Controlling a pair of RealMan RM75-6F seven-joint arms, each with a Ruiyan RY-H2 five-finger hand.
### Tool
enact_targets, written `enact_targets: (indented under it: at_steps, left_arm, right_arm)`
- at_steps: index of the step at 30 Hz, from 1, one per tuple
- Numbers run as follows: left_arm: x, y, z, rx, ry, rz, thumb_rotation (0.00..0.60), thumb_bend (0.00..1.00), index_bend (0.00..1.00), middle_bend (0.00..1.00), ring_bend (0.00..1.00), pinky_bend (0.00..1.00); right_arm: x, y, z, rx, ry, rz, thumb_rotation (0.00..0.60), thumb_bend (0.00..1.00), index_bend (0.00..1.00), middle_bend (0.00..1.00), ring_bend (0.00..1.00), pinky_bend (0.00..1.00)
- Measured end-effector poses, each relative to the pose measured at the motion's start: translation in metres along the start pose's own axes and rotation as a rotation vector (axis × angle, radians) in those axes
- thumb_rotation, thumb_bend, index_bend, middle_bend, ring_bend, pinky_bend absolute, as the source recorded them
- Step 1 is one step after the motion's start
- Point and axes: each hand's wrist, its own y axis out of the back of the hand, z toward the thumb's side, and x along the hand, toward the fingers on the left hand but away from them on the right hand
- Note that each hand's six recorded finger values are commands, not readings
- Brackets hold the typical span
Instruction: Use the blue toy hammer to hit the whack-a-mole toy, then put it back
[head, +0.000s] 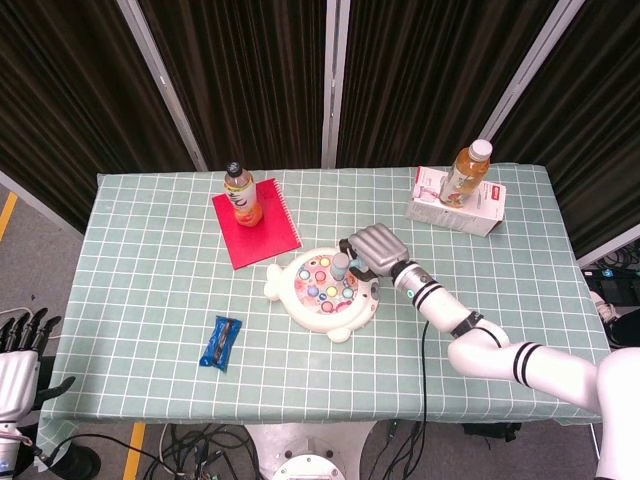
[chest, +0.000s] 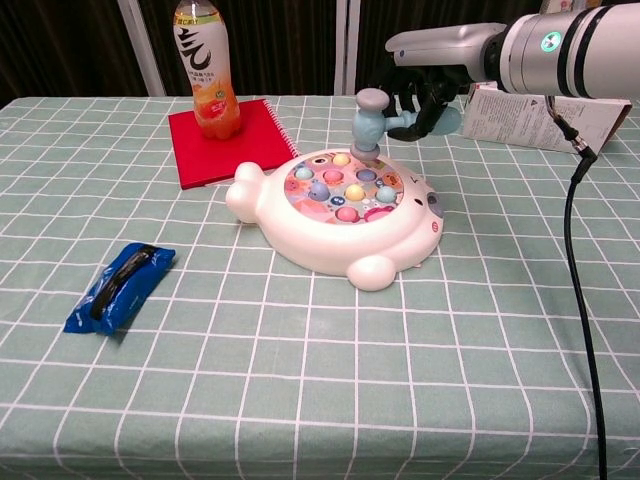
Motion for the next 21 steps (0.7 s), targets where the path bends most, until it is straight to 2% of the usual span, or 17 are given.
enact_targets:
  at_steps: [7, 15, 21]
  left_arm:
    - [0.000, 0.000, -0.002, 0.002, 0.008, -0.003, 0.600, 0.03, 0.15, 0.06, 0.00, 0.00]
    - [-0.001, -0.003, -0.004, -0.004, 0.013, -0.009, 0.600, 0.03, 0.15, 0.06, 0.00, 0.00]
    - [-0.002, -0.003, -0.004, -0.004, 0.011, -0.006, 0.600, 0.03, 0.15, 0.06, 0.00, 0.00]
  right_arm:
    - [-0.018, -0.003, 0.016, 0.013, 0.013, 0.029, 0.600, 0.49, 0.74, 0.61, 0.50, 0.63]
    - [-0.032, -0.014, 0.021, 0.086, -0.004, 0.070, 0.600, 0.49, 0.74, 0.61, 0.50, 0.63]
    - [-0.031, -0.005, 0.027, 0.038, -0.001, 0.034, 0.600, 0.49, 0.74, 0.61, 0.50, 0.63]
